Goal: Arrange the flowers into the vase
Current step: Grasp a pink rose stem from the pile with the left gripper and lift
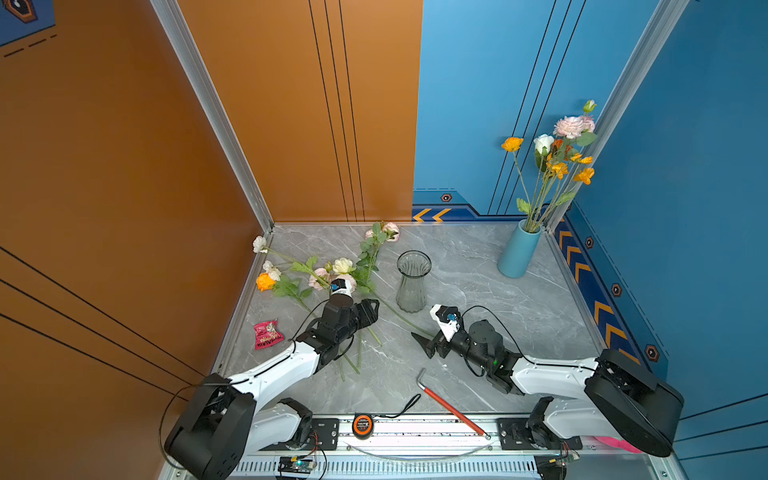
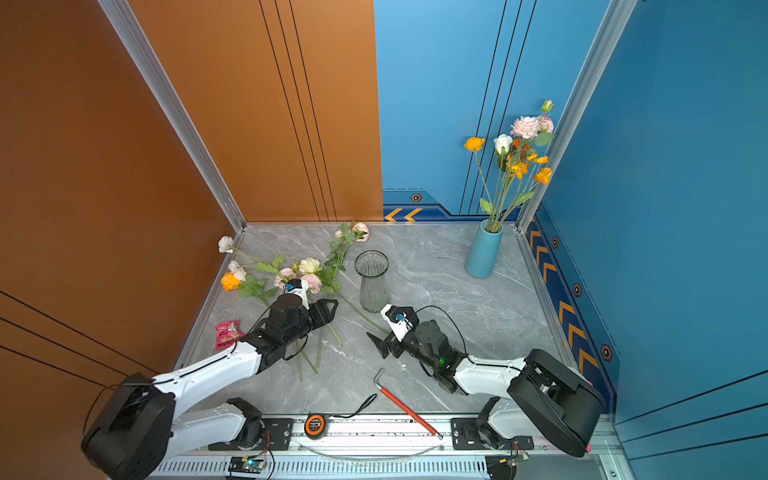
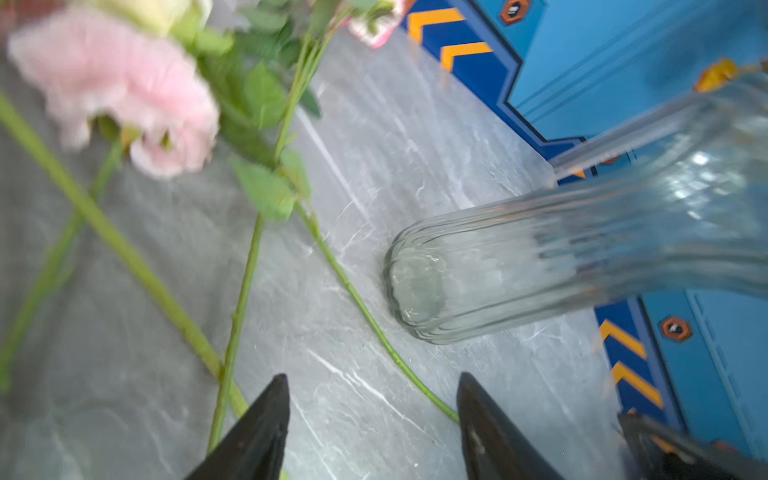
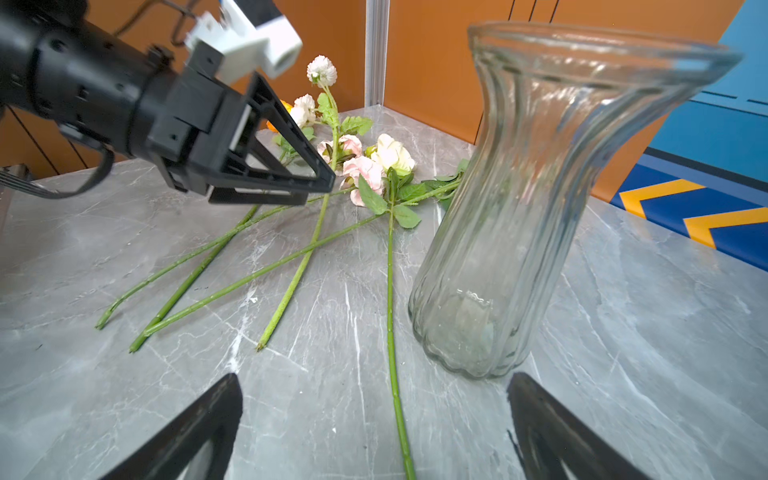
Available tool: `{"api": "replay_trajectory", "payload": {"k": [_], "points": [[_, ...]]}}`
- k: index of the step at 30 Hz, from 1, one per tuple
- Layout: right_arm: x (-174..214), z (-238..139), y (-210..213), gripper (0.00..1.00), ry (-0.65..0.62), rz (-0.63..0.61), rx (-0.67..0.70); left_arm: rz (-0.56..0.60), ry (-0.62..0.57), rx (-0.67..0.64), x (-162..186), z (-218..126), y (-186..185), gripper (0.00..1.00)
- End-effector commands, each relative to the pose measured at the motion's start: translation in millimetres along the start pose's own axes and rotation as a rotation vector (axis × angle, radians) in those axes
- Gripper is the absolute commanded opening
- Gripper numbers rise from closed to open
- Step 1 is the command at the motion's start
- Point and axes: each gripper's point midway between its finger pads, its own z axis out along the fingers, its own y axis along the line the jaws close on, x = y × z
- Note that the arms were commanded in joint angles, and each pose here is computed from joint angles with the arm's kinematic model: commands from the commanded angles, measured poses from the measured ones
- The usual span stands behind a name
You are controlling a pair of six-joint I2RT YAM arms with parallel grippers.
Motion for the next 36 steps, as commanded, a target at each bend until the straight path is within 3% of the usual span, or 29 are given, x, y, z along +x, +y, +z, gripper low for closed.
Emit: {"api": "replay_trajectory", "payload": {"k": [1,8,19,24,33,36], "points": [[-23.0,1.6,4.0,1.0,-0.063,-0.024,-0.019,-0.197,-0.027,0.031,-6.9,8.5,-6.2,0.59],[-27.1,-2.4,2.6,1.0,-0.066,-0.036,-0.008,-0.329,-0.012,0.0,-5.3,46.8,-2.8,0.44],[-30.4,-5.2,2.1,1.0,-0.077,-0.037,-0.005,-0.345,-0.065,-0.006,1.1,99.5,2.8,0.41],[-29.4,-6.0,-0.4,1.0,-0.074,-0.046,0.009,-0.385,-0.077,-0.012,7.1,119.3,10.5,0.31],[-27.9,-5.5,-2.0,1.0,-0.069,-0.046,0.015,-0.257,-0.165,0.017,-8.8,88.3,-0.4,0.0],[-29.1,-6.1,-2.6,1.0,-0.073,-0.046,0.017,-0.221,-0.167,0.037,-13.3,74.5,-6.1,0.0]]}}
